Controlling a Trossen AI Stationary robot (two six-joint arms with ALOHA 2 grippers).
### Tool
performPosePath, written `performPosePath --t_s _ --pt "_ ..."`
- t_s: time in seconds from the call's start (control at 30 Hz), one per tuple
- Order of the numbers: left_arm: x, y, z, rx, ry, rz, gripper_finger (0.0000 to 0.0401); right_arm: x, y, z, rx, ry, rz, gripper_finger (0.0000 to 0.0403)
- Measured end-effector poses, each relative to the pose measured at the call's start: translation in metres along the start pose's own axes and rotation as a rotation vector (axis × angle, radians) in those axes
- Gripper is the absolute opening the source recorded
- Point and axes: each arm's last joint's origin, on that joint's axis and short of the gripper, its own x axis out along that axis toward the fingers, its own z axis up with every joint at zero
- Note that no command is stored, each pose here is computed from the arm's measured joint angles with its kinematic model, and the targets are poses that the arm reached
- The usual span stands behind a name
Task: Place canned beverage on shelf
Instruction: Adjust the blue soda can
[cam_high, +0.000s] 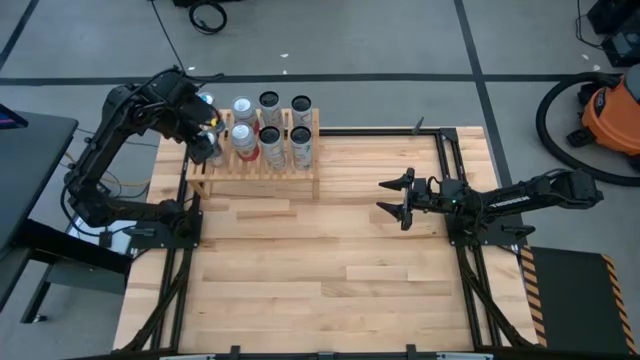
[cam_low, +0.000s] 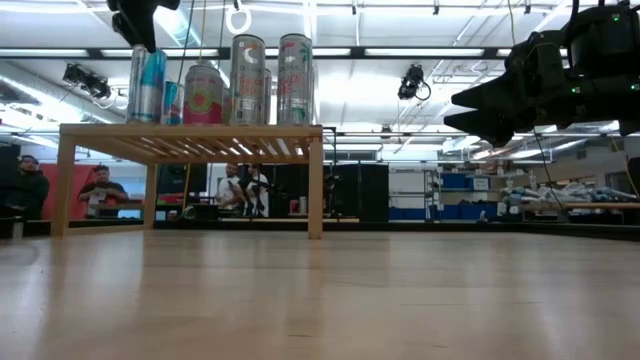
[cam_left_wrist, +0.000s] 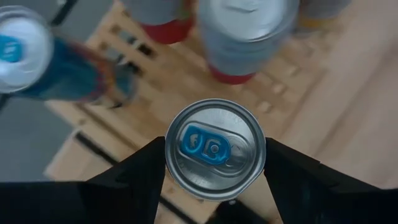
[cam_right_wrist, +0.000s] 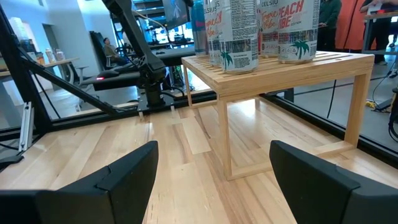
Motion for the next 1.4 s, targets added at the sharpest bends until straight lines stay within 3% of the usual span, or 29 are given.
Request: performPosePath --t_s 0.1,0.3,0.57,1.4 --pt "-0.0001 -0.0015 0.0003 0.0 -0.012 -0.044 0.0249 0.0 0.0 0.0 0.0 0.0 0.0 0.0317" --pt "-0.0009 -0.0011 -0.0005 -0.04 -0.012 -0.032 0.0249 0.0 0.0 0.0 0.0 0.0 0.0 0.0317" --pt "-0.0022 0.0023 -0.0025 -0.071 0.012 0.093 0.0249 0.0 0.0 -0.0001 0.0 0.0 0.0 0.0317" --pt "-0.0021 0.0013 -0.0021 -0.119 0.004 0.062 0.0249 0.0 0.0 0.0 0.0 0.0 0.0 0.0317"
